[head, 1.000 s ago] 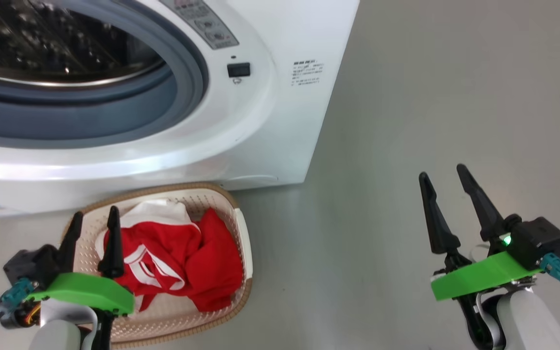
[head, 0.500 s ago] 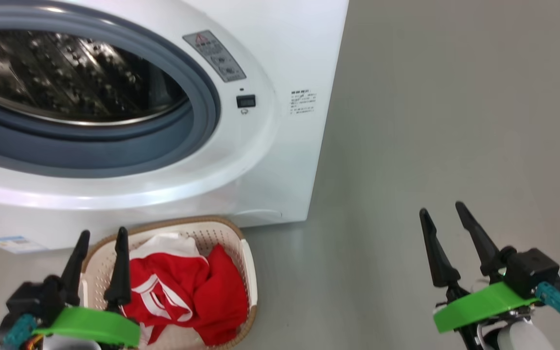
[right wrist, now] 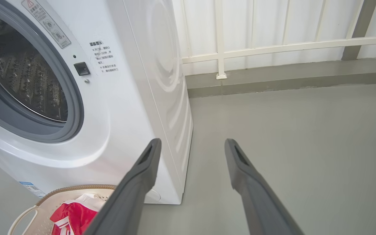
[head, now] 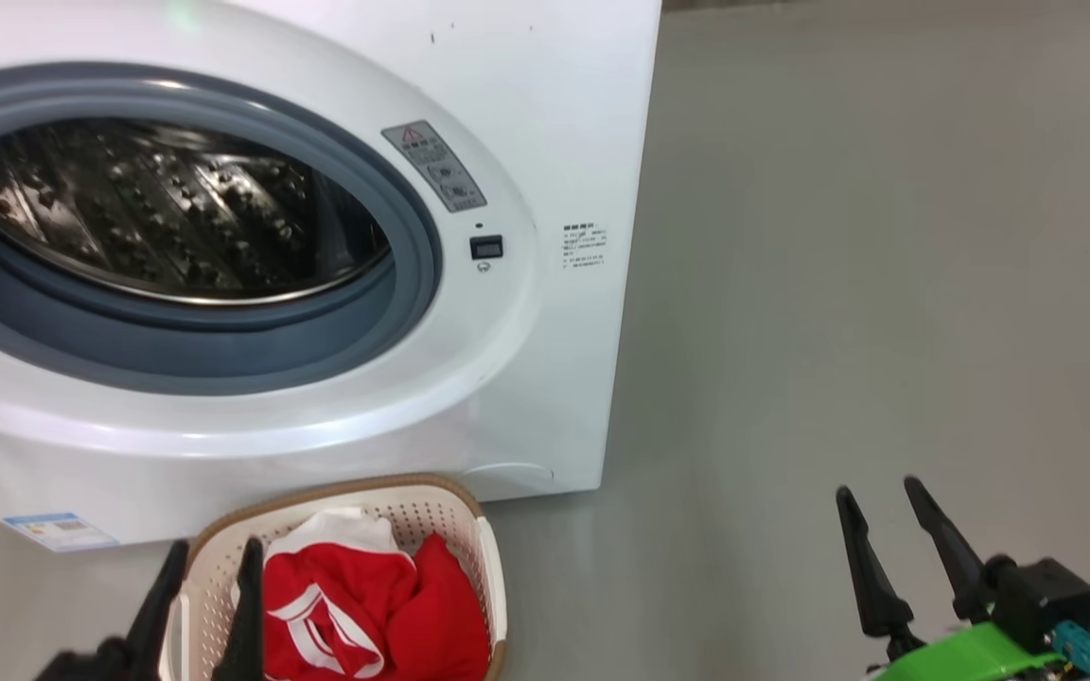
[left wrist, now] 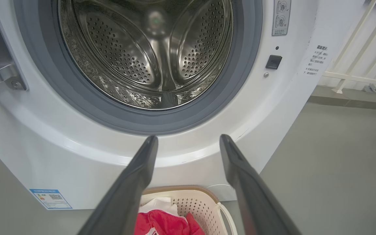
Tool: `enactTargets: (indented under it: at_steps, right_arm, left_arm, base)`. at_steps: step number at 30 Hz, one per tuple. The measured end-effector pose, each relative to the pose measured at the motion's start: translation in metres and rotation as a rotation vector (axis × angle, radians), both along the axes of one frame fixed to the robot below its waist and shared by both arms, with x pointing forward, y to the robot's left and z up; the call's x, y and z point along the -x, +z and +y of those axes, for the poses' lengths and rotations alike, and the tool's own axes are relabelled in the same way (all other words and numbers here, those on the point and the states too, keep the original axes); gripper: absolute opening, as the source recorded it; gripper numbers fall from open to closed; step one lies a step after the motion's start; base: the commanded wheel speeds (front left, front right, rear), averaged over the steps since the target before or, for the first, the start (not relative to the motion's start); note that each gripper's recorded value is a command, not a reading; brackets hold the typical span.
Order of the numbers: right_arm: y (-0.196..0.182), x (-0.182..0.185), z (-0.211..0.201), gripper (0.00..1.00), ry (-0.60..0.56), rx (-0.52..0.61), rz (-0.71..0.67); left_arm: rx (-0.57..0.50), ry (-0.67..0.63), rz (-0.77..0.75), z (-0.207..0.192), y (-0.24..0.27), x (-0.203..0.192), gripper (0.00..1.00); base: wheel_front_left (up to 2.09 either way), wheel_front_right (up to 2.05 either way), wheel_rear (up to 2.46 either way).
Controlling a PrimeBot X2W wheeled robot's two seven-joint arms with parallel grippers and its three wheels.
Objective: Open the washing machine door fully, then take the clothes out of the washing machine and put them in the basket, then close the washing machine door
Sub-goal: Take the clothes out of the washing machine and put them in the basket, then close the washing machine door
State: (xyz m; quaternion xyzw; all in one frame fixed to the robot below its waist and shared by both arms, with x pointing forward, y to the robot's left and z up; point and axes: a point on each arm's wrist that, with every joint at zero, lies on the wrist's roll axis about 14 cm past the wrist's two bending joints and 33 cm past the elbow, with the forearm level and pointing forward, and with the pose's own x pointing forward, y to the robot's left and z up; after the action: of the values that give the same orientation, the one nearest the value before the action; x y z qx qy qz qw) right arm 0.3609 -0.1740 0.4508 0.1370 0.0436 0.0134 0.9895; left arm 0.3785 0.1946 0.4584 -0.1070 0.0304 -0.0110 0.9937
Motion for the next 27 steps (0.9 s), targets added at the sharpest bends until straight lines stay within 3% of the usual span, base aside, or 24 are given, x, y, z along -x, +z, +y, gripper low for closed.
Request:
enactTargets:
  at_steps: [9,27]
  right_arm:
    - [-0.004,0.023,-0.006,1.0,-0.023,-0.001,0.019]
    - [-0.008,0.021,-0.008,1.0,-0.028,0.002,0.029]
  left_arm:
    - [-0.025,0.023,0.003,0.008,0.001,0.032,1.0]
    - [-0.023,0.026,0.011,0.005,-0.001,0.032,1.0]
  base:
    - [0.0,0.0,0.0]
    - [0.0,0.0,0.0]
